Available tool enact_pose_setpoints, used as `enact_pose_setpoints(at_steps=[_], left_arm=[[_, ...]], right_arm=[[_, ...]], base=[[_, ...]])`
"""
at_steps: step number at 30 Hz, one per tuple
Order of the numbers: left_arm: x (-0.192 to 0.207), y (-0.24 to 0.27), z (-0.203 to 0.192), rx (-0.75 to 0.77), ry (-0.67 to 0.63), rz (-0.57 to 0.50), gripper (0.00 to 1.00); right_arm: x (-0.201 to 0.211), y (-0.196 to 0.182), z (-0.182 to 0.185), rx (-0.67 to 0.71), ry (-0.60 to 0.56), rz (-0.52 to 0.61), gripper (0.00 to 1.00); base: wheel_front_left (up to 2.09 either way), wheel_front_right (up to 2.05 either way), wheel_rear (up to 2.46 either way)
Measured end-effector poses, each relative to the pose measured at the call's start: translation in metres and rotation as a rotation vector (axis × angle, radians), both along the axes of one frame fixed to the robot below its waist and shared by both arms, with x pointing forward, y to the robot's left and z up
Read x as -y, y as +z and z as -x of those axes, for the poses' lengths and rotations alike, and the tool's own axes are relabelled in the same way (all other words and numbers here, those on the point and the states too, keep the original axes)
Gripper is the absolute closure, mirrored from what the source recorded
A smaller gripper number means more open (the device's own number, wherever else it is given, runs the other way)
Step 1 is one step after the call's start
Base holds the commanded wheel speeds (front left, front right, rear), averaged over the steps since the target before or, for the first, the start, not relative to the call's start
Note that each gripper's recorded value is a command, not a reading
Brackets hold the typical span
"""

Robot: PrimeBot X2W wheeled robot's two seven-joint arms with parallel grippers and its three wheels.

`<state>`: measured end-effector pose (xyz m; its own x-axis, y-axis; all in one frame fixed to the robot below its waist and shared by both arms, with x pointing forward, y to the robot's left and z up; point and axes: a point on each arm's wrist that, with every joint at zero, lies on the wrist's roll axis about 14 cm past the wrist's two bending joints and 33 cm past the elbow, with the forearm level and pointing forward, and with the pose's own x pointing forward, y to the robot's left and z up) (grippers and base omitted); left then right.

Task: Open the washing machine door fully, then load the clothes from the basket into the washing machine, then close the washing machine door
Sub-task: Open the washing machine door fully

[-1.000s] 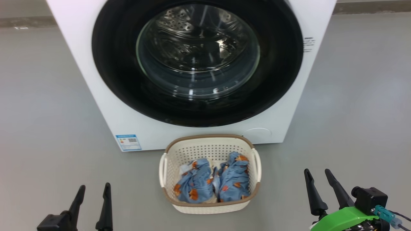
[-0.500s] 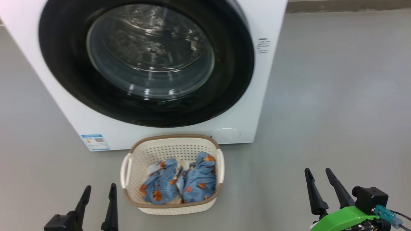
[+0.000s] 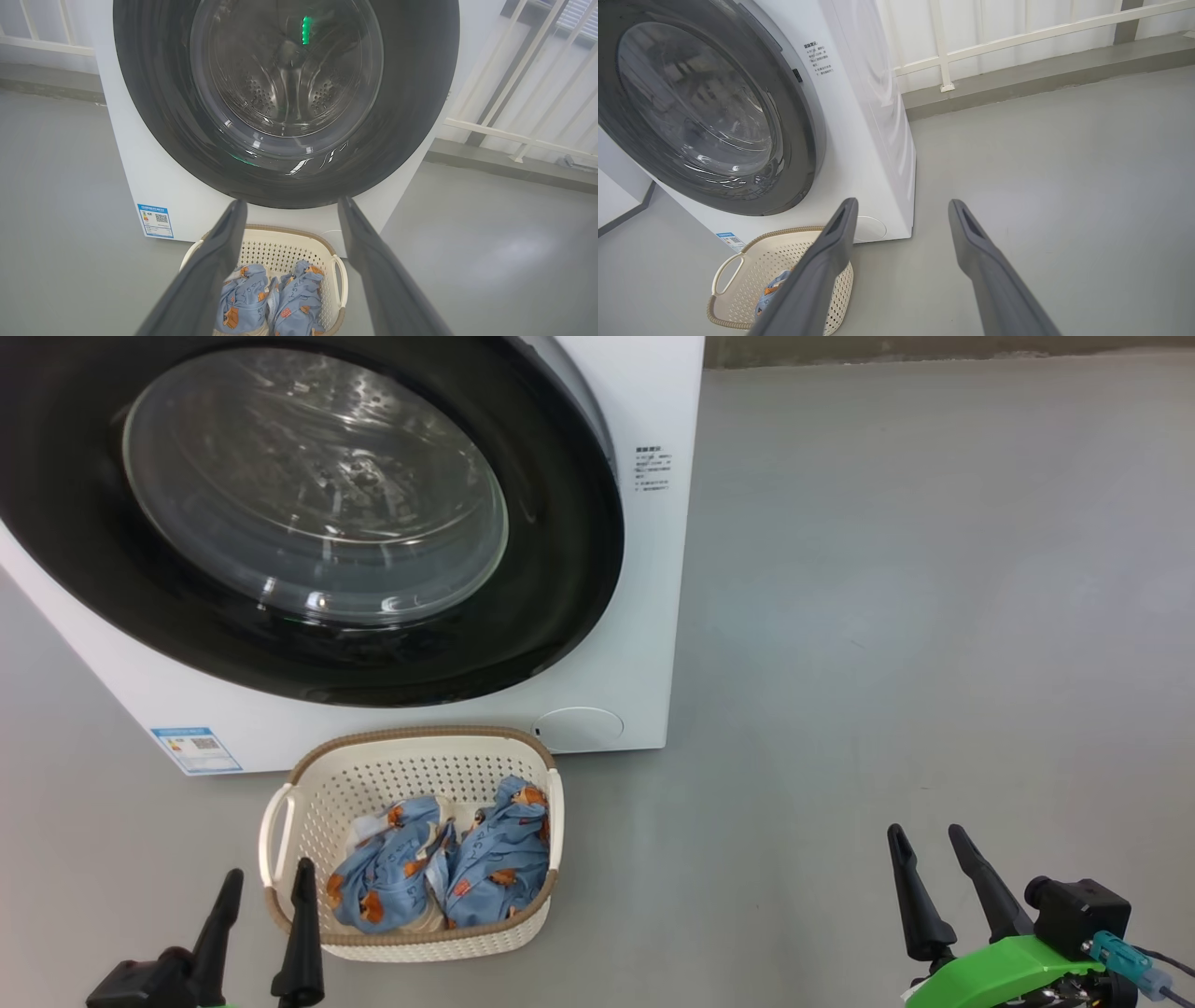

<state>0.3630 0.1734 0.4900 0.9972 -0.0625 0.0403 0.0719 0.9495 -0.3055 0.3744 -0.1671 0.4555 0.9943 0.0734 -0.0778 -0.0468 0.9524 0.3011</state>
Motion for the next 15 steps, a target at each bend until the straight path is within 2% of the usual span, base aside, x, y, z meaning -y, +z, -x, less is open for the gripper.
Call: enact_pose_setpoints(at_steps=[13, 14, 15], left_arm=[[0.0024, 0.0009, 0.0017, 0.003, -0.007, 0.002, 0.00], [0.0031, 0.0009, 0.0022, 0.002, -0.008, 0.004, 0.00], [0.0034, 0.0006, 0.0028, 0.002, -0.007, 0.006, 0.00]], right_arm=[[-0.0041, 0.0009, -0.0012, 0.003, 0.010, -0.003, 0.00], [-0.0051, 0.0013, -0.0017, 0.004, 0.013, -0.003, 0.24], [-0.0062, 0.0021, -0.0024, 0.006, 0.016, -0.006, 0.56]], base=[[0.02, 0.02, -0.05], [0.00, 0.00, 0.00], [0.00, 0.00, 0.00]])
